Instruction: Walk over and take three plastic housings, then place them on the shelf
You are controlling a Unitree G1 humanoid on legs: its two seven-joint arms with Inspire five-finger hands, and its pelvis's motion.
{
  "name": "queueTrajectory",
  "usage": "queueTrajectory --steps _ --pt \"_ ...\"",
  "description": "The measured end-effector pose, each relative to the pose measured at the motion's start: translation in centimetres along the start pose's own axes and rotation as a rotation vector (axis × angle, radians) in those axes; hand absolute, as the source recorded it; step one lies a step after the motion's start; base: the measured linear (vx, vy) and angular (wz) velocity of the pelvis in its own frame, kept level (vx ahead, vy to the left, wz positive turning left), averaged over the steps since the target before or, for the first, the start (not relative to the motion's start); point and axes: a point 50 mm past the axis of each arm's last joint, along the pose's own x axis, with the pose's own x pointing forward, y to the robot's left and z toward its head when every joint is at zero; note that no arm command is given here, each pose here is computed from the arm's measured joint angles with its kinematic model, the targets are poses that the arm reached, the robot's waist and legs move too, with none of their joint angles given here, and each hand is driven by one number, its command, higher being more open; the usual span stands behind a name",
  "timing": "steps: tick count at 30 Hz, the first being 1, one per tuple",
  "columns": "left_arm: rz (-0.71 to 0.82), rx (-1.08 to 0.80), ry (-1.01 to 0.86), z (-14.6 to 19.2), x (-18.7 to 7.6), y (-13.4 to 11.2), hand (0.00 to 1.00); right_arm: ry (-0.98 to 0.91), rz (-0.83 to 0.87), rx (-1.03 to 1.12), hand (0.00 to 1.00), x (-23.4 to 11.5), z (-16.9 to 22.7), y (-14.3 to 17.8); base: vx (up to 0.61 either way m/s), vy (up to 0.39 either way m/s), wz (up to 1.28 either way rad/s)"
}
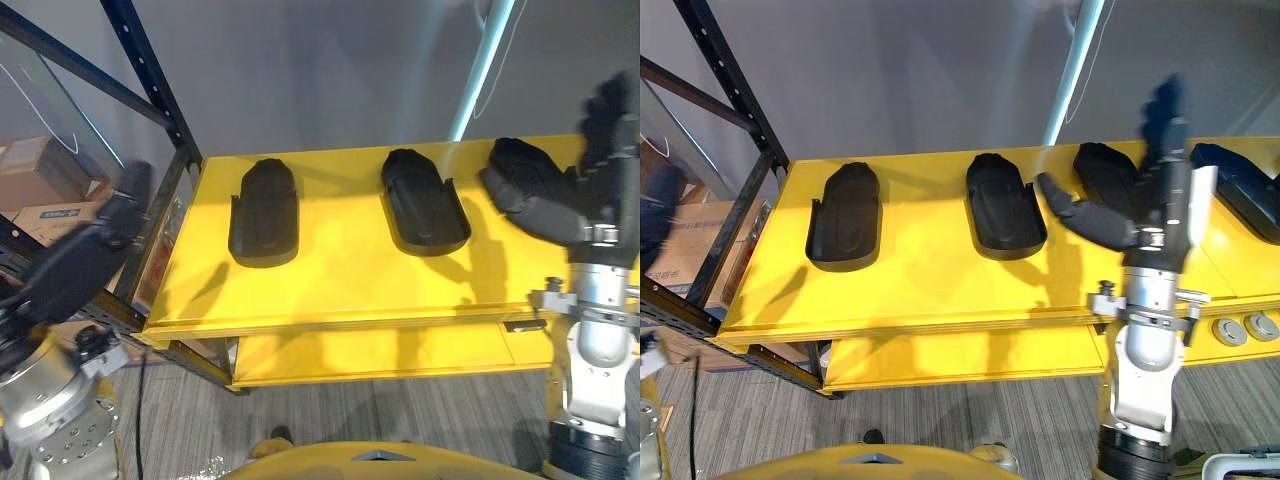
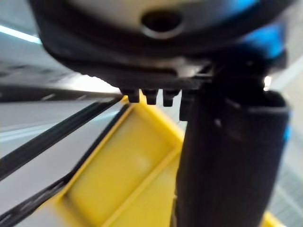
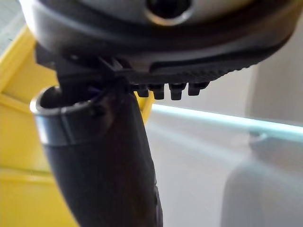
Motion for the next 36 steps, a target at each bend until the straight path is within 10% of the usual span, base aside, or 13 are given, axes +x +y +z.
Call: queueTrajectory --steps 13,17,21,26,32,36 --pt "0.077 0.208 -0.608 3.9 3.2 2.0 1.0 0.233 -0.637 -0.346 1.0 -2.5 -4.1 -11.0 -0.01 0.001 0.04" --pt "0.214 0.582 -0.077 -4.9 2.7 7.6 1.0 0.522 -0.929 -0.412 1.0 -7.5 -8.3 -16.1 0.04 0.004 0.08" --pt "0.446 0.794 0.594 -11.0 -5.4 15.0 1.0 0.803 -1.114 -0.362 1.0 -13.6 -10.9 -17.1 0.05 0.004 -0.06" --pt "0.662 1.013 1.131 -7.6 -18.7 17.4 1.0 1.218 -1.06 -0.229 1.0 -22.9 -12.8 -11.9 -0.01 0.014 -0.1" --pt "0.896 1.088 1.394 -3.8 -24.7 19.5 1.0 1.626 -1.031 0.018 1.0 -30.6 -14.0 -9.0 -0.04 0.024 -0.04" --pt "0.718 0.926 1.888 -1.0 -29.9 20.4 1.0 1.861 -0.915 0.29 1.0 -33.8 -14.0 -6.1 0.0 0.0 0.0"
